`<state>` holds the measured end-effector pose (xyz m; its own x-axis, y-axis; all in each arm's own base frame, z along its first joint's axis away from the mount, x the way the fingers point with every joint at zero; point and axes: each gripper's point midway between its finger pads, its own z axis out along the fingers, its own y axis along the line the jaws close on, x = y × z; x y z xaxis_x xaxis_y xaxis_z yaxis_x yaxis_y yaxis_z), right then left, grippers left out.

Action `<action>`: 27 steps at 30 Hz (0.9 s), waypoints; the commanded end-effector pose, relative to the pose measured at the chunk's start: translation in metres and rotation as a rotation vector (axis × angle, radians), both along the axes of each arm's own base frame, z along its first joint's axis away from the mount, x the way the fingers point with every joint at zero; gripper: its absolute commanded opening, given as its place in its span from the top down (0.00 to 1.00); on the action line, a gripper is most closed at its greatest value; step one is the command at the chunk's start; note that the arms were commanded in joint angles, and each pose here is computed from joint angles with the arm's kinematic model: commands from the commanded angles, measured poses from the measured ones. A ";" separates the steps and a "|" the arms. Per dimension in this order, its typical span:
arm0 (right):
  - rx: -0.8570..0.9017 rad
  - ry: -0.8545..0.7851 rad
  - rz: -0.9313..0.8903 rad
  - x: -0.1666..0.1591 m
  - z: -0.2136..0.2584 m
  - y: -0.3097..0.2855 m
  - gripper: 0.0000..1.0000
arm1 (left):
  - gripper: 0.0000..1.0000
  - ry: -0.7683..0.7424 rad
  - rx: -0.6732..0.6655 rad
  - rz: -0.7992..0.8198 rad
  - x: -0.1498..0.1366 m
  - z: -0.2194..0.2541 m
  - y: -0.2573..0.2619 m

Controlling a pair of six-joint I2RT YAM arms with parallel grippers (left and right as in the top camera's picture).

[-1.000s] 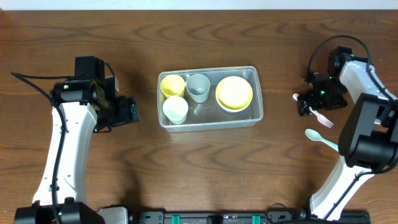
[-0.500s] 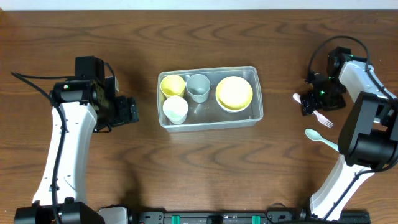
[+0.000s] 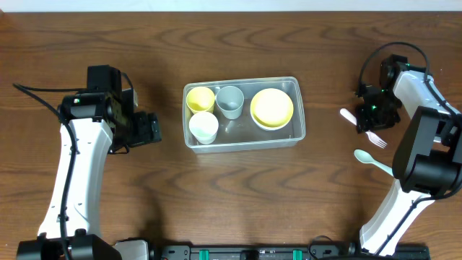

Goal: Pack container
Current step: 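Lower the right gripper and grasp the white fork handle, then carry the white fork into the box beside the yellow bowl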

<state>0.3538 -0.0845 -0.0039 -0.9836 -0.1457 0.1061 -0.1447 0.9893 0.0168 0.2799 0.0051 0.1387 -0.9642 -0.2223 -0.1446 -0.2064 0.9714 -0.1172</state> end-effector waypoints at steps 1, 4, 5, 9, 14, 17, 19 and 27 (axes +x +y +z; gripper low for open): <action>0.034 0.032 -0.024 -0.006 -0.012 0.001 0.64 | 0.12 -0.003 0.004 0.006 -0.003 0.002 0.002; 0.034 0.033 -0.024 -0.006 -0.012 0.001 0.71 | 0.12 -0.003 0.004 0.006 -0.003 0.002 0.002; 0.034 0.033 -0.024 -0.006 -0.012 0.001 0.73 | 0.12 -0.003 0.004 0.006 -0.003 0.002 0.001; 0.035 0.033 -0.024 -0.006 -0.012 0.001 0.78 | 0.12 -0.003 0.004 0.006 -0.003 0.002 0.002; 0.034 0.033 -0.024 -0.006 -0.012 0.001 0.84 | 0.12 -0.003 0.004 0.006 -0.003 0.002 0.002; 0.034 0.032 -0.024 -0.006 -0.012 0.001 0.88 | 0.12 -0.003 0.004 0.006 -0.003 0.002 0.001; 0.035 0.032 -0.024 -0.006 -0.012 0.001 0.91 | 0.12 -0.003 0.004 0.006 -0.003 0.002 0.002; 0.047 0.008 -0.023 0.001 -0.004 0.010 0.99 | 0.12 -0.003 0.004 0.006 -0.003 0.002 0.001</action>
